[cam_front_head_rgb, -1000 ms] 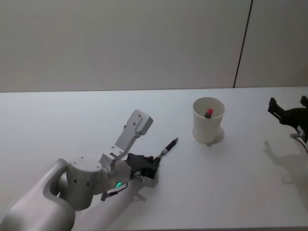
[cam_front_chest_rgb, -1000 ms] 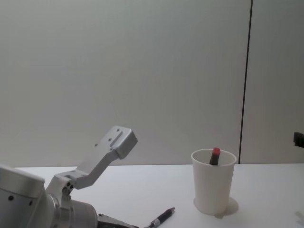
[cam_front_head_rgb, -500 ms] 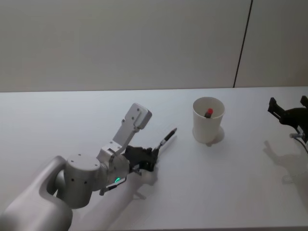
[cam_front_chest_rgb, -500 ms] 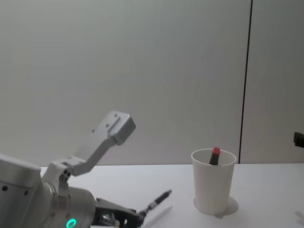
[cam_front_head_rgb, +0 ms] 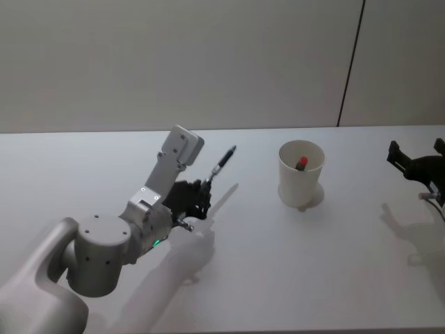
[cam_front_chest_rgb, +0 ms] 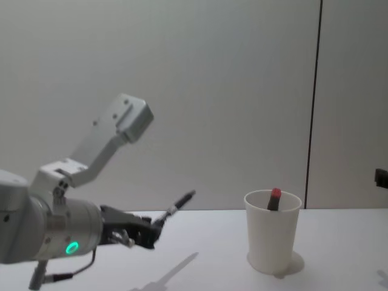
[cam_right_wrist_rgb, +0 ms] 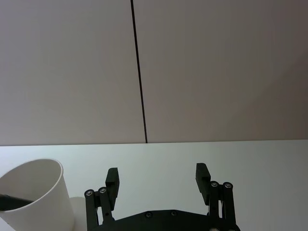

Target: Place the pen into the pen holder.

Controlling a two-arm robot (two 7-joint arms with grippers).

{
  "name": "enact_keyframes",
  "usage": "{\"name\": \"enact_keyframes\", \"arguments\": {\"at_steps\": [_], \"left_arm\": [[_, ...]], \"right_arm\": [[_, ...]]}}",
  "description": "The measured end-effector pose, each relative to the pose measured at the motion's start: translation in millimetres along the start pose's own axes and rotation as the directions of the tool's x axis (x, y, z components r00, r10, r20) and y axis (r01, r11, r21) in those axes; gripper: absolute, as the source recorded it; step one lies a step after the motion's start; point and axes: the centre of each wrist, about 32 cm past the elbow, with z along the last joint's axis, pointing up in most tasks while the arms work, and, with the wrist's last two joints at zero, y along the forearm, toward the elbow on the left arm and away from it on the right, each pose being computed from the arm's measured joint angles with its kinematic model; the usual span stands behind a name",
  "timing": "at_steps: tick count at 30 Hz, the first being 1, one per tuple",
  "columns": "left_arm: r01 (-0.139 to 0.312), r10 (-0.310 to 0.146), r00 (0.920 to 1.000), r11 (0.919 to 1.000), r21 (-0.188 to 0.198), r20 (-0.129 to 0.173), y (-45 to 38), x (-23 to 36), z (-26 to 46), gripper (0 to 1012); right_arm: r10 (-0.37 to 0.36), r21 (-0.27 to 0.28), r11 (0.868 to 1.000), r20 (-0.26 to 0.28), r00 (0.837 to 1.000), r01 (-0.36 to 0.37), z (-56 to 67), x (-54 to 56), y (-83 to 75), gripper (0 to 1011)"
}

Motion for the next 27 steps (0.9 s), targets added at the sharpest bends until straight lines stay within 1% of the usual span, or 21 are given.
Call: {"name": "enact_keyframes", "arguments": {"at_steps": [1, 4, 5, 8, 9, 11, 12, 14, 15, 18, 19, 20, 21, 23, 26, 27], "left_arm": [[-0.013, 0.014, 0.9999, 0.9997, -0.018, 0.007, 2.8, 0.4, 1.7, 178], [-0.032, 0.033, 0.9993, 0.9983, -0.048, 0.018, 6.6, 0.8, 3.9, 178], [-0.041, 0.043, 0.9988, 0.9969, -0.067, 0.023, 8.7, 1.1, 4.8, 178], [-0.055, 0.058, 0.9978, 0.9935, -0.100, 0.031, 11.7, 1.2, 5.8, 178], [-0.061, 0.066, 0.9972, 0.9908, -0.121, 0.036, 13.7, 1.4, 6.4, 178], [-0.066, 0.073, 0.9965, 0.9870, -0.146, 0.040, 15.7, 1.5, 7.0, 178], [-0.070, 0.079, 0.9959, 0.9830, -0.170, 0.044, 17.3, 1.8, 7.2, 178], [-0.073, 0.083, 0.9955, 0.9788, -0.191, 0.047, 18.8, 2.0, 7.3, 178], [-0.074, 0.087, 0.9950, 0.9736, -0.216, 0.050, 20.4, 2.4, 7.3, 178], [-0.074, 0.091, 0.9944, 0.9643, -0.254, 0.054, 22.2, 2.7, 7.1, 178], [-0.073, 0.092, 0.9941, 0.9575, -0.279, 0.057, 23.5, 3.0, 6.8, 178], [-0.071, 0.093, 0.9940, 0.9528, -0.295, 0.059, 24.0, 3.2, 6.7, 178], [-0.069, 0.093, 0.9938, 0.9452, -0.319, 0.061, 24.9, 3.8, 6.4, 178], [-0.063, 0.091, 0.9938, 0.9372, -0.343, 0.064, 25.7, 4.4, 6.0, 178], [-0.045, 0.080, 0.9942, 0.9165, -0.398, 0.072, 26.8, 5.9, 5.5, 178], [-0.033, 0.072, 0.9944, 0.9055, -0.423, 0.077, 27.1, 6.8, 5.5, 178]], "right_arm": [[0.000, 0.000, 1.000, 0.000, 1.000, 0.000, 0.0, 0.0, 0.0, 1001], [0.000, 0.000, 1.000, 0.000, 1.000, 0.000, 0.0, 0.0, 0.0, 1001], [0.000, 0.000, 1.000, 0.000, 1.000, 0.000, 0.0, 0.0, 0.0, 1001], [0.000, 0.000, 1.000, 0.000, 1.000, 0.000, 0.0, 0.0, 0.0, 1001], [0.000, 0.000, 1.000, 0.000, 1.000, 0.000, 0.0, 0.0, 0.0, 1001], [0.000, 0.000, 1.000, 0.000, 1.000, 0.000, 0.0, 0.0, 0.0, 1001], [0.000, 0.000, 1.000, 0.000, 1.000, 0.000, 0.0, 0.0, 0.0, 1001], [0.000, 0.000, 1.000, 0.000, 1.000, 0.000, 0.0, 0.0, 0.0, 1001], [0.000, 0.000, 1.000, 0.000, 1.000, 0.000, 0.0, 0.0, 0.0, 1001], [0.000, 0.000, 1.000, 0.000, 1.000, 0.000, 0.0, 0.0, 0.0, 1001], [0.000, 0.000, 1.000, 0.000, 1.000, 0.000, 0.0, 0.0, 0.0, 1001], [0.000, 0.000, 1.000, 0.000, 1.000, 0.000, 0.0, 0.0, 0.0, 1001], [0.000, 0.000, 1.000, 0.000, 1.000, 0.000, 0.0, 0.0, 0.0, 1001], [0.000, 0.000, 1.000, 0.000, 1.000, 0.000, 0.0, 0.0, 0.0, 1001], [0.000, 0.000, 1.000, 0.000, 1.000, 0.000, 0.0, 0.0, 0.0, 1001], [0.000, 0.000, 1.000, 0.000, 1.000, 0.000, 0.0, 0.0, 0.0, 1001]]}}
